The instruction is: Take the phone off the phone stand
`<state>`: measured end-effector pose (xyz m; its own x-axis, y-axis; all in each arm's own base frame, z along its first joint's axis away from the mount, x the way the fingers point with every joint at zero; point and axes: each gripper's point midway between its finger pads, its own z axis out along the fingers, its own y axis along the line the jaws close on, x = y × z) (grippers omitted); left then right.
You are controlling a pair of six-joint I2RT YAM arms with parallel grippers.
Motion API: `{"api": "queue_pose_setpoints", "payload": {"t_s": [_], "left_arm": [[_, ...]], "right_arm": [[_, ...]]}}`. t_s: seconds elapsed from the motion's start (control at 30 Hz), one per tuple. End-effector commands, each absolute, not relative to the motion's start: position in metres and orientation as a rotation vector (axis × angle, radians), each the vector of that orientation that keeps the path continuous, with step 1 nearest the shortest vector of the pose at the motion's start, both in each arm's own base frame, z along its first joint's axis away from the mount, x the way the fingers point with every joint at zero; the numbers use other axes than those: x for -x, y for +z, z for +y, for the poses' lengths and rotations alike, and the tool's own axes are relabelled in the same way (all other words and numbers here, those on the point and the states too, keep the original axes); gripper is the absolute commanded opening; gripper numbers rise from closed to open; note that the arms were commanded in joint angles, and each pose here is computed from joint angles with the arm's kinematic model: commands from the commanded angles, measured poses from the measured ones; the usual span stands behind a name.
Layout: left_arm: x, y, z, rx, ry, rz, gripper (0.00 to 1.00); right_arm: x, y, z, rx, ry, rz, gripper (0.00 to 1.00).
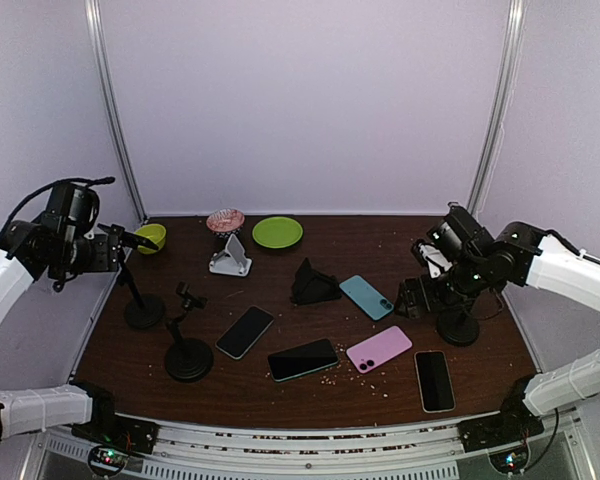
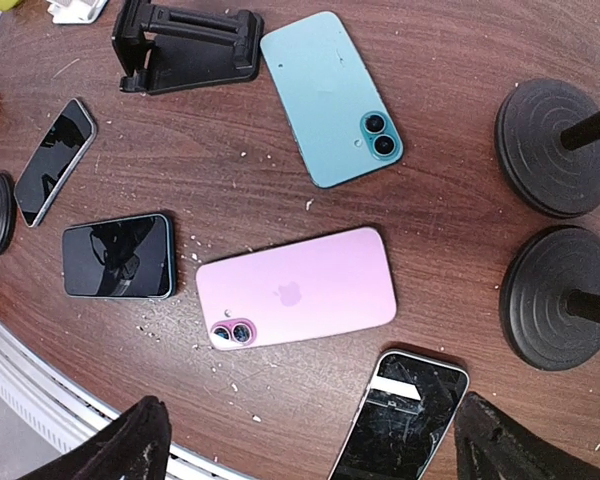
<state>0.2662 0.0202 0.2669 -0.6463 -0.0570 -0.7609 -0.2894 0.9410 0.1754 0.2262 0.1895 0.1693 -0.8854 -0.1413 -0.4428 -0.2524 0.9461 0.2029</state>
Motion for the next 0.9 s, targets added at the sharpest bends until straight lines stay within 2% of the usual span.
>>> {"api": "queue_pose_setpoints", "payload": {"t_s": [0.0, 0.3, 0.4, 0.63, 0.87], "left_arm": [[-0.297, 0.255, 0.008, 0.111, 0.243, 2.243, 0.83], [-0.326, 0.241, 0.017, 0.008, 0.181, 2.215, 0.81], [-0.335, 0.238, 0.018, -0.034, 0.148, 2.207, 0.76], [-0.349, 0.226, 0.020, -0.114, 0.116, 2.209, 0.73], [-0.359, 0.227, 0.012, -0.214, 0.062, 2.111, 0.70]], "right_arm": [[-0.231, 0.178, 0.199, 0.336, 0.384, 2.633, 0.99], [-0.231, 0.178, 0.202, 0.375, 0.387, 2.629, 0.99], [-0.231, 0.177, 0.204, 0.385, 0.395, 2.629, 0.99], [-0.232, 0.180, 0.208, 0.404, 0.416, 2.624, 0.99], [-0.232, 0.179, 0.213, 0.424, 0.436, 2.627, 0.99]]}}
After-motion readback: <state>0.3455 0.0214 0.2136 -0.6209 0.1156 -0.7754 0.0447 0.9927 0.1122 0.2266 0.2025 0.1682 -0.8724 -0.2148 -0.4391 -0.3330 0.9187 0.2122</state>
